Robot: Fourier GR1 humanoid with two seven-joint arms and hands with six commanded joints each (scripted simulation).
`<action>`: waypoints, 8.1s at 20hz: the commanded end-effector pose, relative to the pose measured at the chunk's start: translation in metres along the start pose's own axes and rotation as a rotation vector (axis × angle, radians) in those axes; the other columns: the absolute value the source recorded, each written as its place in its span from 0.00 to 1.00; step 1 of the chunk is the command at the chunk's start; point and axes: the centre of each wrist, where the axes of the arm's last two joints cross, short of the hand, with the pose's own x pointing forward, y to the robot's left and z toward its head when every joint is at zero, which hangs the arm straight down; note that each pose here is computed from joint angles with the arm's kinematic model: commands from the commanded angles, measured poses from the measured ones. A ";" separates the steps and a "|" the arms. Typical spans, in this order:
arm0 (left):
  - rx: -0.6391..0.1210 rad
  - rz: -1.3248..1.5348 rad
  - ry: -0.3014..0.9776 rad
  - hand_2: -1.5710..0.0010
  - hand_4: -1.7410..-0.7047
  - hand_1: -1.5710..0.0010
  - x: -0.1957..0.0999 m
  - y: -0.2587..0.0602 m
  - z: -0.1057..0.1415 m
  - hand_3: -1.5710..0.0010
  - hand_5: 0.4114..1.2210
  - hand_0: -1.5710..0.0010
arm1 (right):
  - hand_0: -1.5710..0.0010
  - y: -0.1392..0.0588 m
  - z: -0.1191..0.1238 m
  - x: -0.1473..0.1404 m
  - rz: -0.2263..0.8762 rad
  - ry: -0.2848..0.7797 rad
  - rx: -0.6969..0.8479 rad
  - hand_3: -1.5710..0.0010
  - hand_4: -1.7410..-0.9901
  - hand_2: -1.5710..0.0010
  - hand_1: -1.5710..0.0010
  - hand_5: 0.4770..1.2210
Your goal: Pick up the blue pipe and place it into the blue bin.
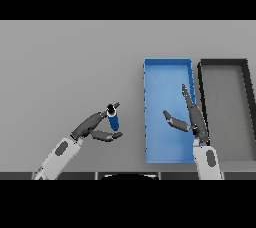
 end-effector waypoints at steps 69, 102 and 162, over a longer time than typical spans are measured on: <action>-0.052 0.058 -0.348 0.00 0.26 0.00 0.080 -0.034 -0.052 0.00 1.00 0.00 | 1.00 0.014 -0.020 0.162 0.081 -0.263 0.658 1.00 0.69 1.00 1.00 0.06; -0.095 0.077 -0.365 0.32 0.22 0.30 0.076 -0.033 -0.054 0.46 1.00 0.25 | 0.01 0.087 -0.063 0.170 -0.082 -0.327 0.852 0.01 0.33 0.01 0.01 0.97; -0.047 -0.021 -0.189 1.00 0.79 1.00 0.065 -0.016 -0.046 1.00 0.09 1.00 | 0.00 -0.047 -0.093 0.068 -0.227 0.627 0.012 0.67 0.11 0.00 0.00 1.00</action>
